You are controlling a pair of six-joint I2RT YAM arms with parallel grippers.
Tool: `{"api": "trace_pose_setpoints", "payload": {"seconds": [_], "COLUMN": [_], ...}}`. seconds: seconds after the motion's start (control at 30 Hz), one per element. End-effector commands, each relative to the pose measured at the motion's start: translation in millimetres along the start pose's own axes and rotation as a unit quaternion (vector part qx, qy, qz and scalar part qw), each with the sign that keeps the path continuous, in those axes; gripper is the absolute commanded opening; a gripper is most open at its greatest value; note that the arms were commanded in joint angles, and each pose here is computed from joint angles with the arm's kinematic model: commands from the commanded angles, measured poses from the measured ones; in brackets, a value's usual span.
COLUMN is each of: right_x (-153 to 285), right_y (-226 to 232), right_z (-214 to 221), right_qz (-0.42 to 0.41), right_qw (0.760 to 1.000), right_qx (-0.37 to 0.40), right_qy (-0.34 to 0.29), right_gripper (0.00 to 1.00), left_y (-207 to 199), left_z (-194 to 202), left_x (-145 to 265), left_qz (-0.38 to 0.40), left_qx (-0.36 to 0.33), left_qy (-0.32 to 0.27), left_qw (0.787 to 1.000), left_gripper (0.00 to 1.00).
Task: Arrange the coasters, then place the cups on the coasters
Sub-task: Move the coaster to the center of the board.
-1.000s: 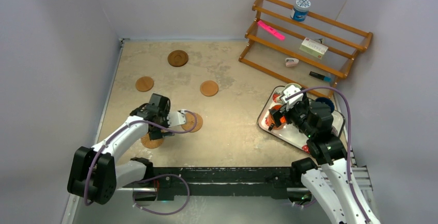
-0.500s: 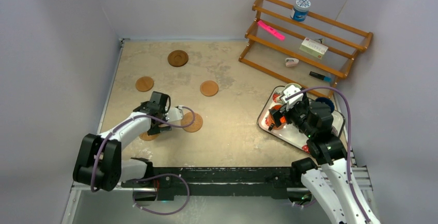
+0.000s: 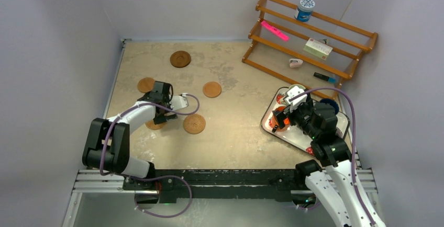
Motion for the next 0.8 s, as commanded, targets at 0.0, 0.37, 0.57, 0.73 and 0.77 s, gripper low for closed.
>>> {"api": "trace_pose_setpoints", "payload": {"seconds": [0.0,0.37,0.57,0.73,0.77], "right_x": [-2.8,-3.8,-2.8,-2.0,-2.0], "right_y": [-0.2,-0.1,-0.4,0.0,0.0], "right_z": [-2.1,-1.4,-2.3,-2.0,-2.2], "right_qz": [-0.004,-0.005,-0.003,-0.003,-0.003], "right_qw": [1.0,1.0,1.0,1.0,1.0], "right_qx": [0.007,0.009,0.007,0.007,0.008], "right_qy": [-0.003,-0.002,-0.004,-0.004,-0.005], "right_gripper": [0.99,0.99,0.99,0.99,0.99], "left_y": [-11.7,-16.1,2.1,14.1,15.8], "left_z": [-24.6,-23.4,-29.6,-26.1,-25.2], "left_x": [-9.9,-0.4,13.7,21.3,22.3], "left_qz": [0.058,0.076,0.048,0.017,0.012], "left_qx": [0.027,0.012,0.019,0.015,0.015], "left_qy": [-0.073,-0.082,-0.098,-0.085,-0.084], "left_qw": [0.995,0.994,0.994,0.996,0.996], "left_gripper": [1.0,1.0,1.0,1.0,1.0]}}
Point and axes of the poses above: each gripper's point midway between its finger pads, its own x axis back along the fingers, its own y axis along the line the jaws close on, z = x × y, the point moved 5 cm from there along x, back along the fingers, and after that the axes turned 4 degrees about x, right-handed, at the moved point
